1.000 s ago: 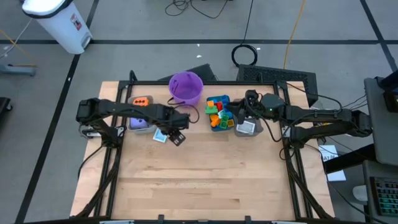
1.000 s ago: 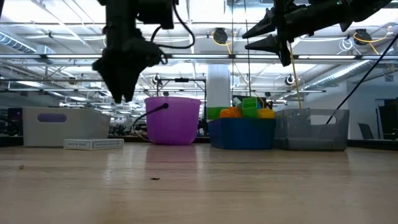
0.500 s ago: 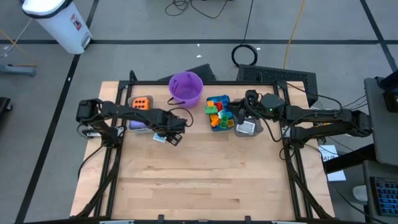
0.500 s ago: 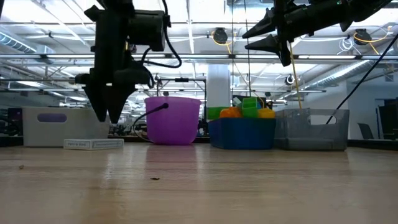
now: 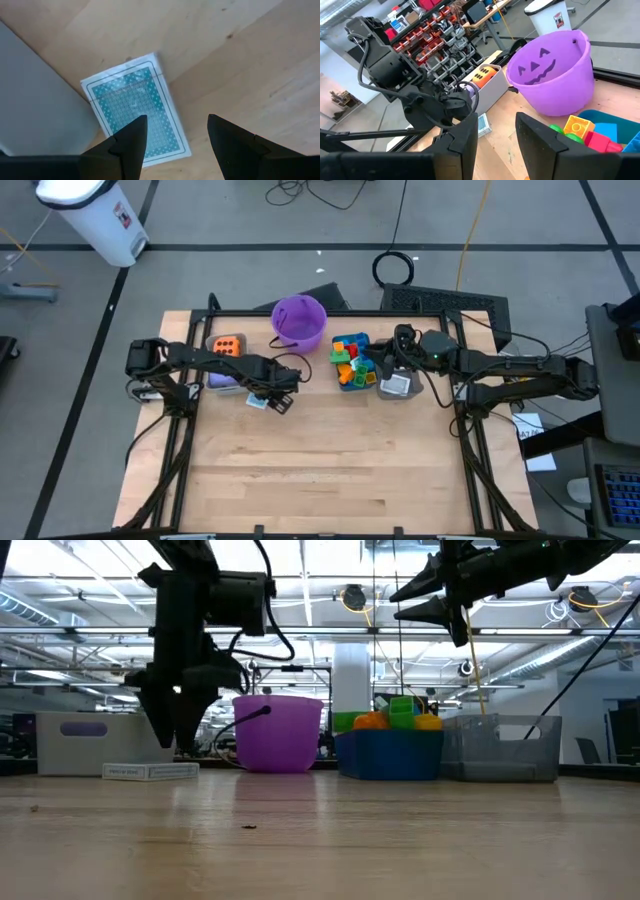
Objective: Pick & Place Toys
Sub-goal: Put the blue deck of cards into the black bin
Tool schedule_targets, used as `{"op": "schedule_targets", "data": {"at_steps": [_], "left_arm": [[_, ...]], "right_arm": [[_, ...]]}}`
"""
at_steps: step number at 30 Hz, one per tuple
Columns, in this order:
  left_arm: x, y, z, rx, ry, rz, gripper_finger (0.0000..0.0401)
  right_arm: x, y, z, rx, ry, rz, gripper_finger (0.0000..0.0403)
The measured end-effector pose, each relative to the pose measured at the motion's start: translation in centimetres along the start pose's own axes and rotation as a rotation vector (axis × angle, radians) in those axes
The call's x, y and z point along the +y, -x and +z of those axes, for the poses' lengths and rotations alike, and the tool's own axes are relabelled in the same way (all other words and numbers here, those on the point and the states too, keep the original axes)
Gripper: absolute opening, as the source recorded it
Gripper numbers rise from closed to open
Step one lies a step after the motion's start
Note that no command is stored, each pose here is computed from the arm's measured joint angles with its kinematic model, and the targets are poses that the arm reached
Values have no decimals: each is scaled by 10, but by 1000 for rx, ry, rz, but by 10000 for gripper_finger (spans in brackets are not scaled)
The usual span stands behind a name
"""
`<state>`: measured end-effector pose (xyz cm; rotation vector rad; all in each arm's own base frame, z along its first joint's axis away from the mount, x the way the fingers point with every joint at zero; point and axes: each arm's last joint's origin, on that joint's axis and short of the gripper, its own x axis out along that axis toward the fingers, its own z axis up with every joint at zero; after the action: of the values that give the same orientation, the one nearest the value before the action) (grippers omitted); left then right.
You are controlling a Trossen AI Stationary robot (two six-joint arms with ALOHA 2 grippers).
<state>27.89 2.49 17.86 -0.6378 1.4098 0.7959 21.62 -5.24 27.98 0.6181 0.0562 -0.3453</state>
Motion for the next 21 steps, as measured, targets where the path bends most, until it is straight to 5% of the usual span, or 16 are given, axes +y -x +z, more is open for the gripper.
{"op": "schedule_targets", "data": {"at_steps": [21], "left_arm": [[-11,-21,4,67,-33,-18,216]], "right_arm": [[-1,0,-2,23,-6,-11,125]]}}
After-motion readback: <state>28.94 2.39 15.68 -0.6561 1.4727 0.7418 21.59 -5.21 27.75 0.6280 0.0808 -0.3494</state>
